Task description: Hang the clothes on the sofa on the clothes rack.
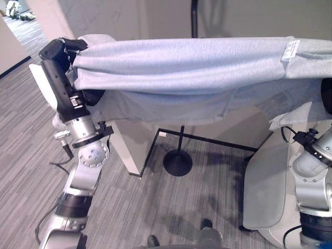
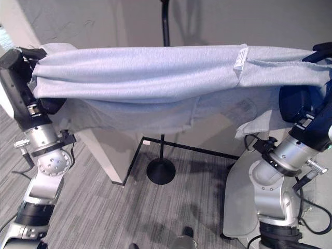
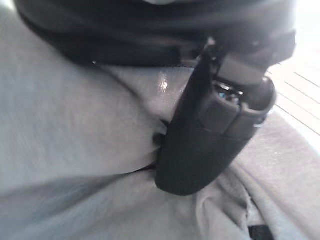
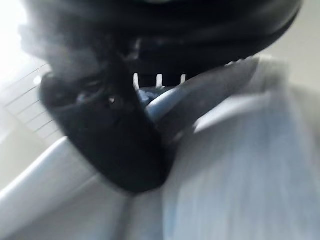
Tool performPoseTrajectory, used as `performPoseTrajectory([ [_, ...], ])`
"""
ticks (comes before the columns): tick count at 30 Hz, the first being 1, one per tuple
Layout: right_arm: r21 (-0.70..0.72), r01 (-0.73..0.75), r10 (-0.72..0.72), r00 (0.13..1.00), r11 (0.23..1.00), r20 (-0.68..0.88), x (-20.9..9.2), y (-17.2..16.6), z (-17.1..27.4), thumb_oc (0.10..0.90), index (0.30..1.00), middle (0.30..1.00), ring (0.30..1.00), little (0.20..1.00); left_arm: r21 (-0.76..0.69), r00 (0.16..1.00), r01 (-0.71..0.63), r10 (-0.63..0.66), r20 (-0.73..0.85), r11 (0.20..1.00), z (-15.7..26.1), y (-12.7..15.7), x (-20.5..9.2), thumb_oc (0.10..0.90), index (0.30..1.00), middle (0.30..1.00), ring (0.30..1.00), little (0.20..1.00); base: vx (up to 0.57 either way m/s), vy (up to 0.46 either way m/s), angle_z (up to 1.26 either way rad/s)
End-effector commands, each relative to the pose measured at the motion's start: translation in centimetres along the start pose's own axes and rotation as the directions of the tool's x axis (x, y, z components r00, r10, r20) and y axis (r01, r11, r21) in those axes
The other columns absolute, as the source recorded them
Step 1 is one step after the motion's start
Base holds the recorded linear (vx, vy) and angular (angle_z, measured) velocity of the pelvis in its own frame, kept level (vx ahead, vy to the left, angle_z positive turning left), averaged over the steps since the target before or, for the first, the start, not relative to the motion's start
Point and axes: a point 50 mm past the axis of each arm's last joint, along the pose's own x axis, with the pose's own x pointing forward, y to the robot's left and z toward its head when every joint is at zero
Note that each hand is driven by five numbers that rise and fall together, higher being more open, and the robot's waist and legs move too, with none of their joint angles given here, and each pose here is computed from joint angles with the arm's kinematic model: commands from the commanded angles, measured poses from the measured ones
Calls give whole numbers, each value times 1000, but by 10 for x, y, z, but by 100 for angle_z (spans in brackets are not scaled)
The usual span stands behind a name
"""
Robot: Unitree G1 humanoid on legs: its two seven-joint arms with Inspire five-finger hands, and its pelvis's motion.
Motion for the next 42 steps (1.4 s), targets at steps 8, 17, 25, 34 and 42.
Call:
performPoseTrajectory([
  [8, -62, -50, 57, 993, 997, 105, 58, 16, -10, 400, 300, 300, 300, 300, 123, 953, -169, 130, 274, 978, 26, -1, 79, 400, 300, 300, 300, 300, 254, -256, -8],
  [17, -3, -154, 150, 959, 988, 242, 74, 27, 9, 400, 300, 300, 300, 300, 219, 895, -326, 227, 383, 920, 33, 30, 100, 400, 300, 300, 300, 300, 160, -315, 5],
  [25, -31, -117, 121, 971, 993, 206, 90, 29, 1, 400, 300, 300, 300, 300, 308, 947, -245, 159, 279, 919, 9, 34, 95, 400, 300, 300, 300, 300, 213, -45, 14],
  [34, -57, -401, 399, 916, 914, -38, 73, 78, -34, 400, 300, 300, 300, 300, 412, 991, 122, -130, -7, 903, -43, -3, 72, 400, 300, 300, 300, 300, 184, 91, -22],
  [42, -8, -583, 571, 797, 812, -195, 0, 76, -62, 400, 300, 300, 300, 300, 309, 963, 224, -162, -215, 924, -71, 8, 4, 400, 300, 300, 300, 300, 83, 49, -3],
])
